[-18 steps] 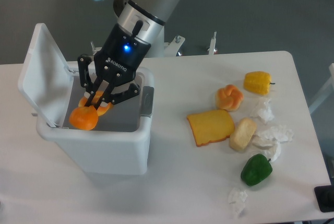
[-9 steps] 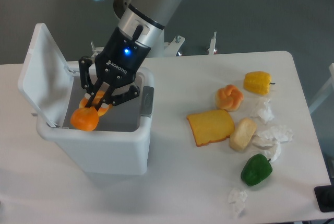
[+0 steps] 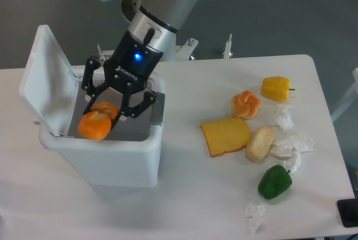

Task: Place the long bread in the trash can
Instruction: 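Lower the bread roll down into the trash can, then open the gripper to release the bread roll inside the can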

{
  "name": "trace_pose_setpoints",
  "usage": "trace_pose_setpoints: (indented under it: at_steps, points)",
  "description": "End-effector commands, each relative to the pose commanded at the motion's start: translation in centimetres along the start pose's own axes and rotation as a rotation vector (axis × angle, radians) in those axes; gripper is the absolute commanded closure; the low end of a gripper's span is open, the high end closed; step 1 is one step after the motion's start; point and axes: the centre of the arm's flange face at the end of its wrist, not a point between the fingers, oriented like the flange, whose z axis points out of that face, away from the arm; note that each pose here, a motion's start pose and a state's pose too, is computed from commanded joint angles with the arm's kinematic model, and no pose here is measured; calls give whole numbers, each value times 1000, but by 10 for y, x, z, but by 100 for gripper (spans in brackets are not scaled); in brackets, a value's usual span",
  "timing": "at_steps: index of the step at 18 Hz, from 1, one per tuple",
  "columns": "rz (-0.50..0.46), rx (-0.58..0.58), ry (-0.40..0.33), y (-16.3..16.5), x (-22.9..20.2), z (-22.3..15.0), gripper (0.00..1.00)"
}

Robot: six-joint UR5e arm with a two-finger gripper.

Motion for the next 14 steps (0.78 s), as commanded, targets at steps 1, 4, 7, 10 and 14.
trace_pose_setpoints:
  at_steps: [1,4,7,10,14]
  points:
    - [1,0,-2,0,-1,-1,31]
    - [-2,3,-7,0,-3,-3,31]
    - [-3,3,-8,0,-4,-4,31]
    - [-8,8,-15,0,-9,-8,28]
    - [-11,38,-48,-8,-21,-29,15]
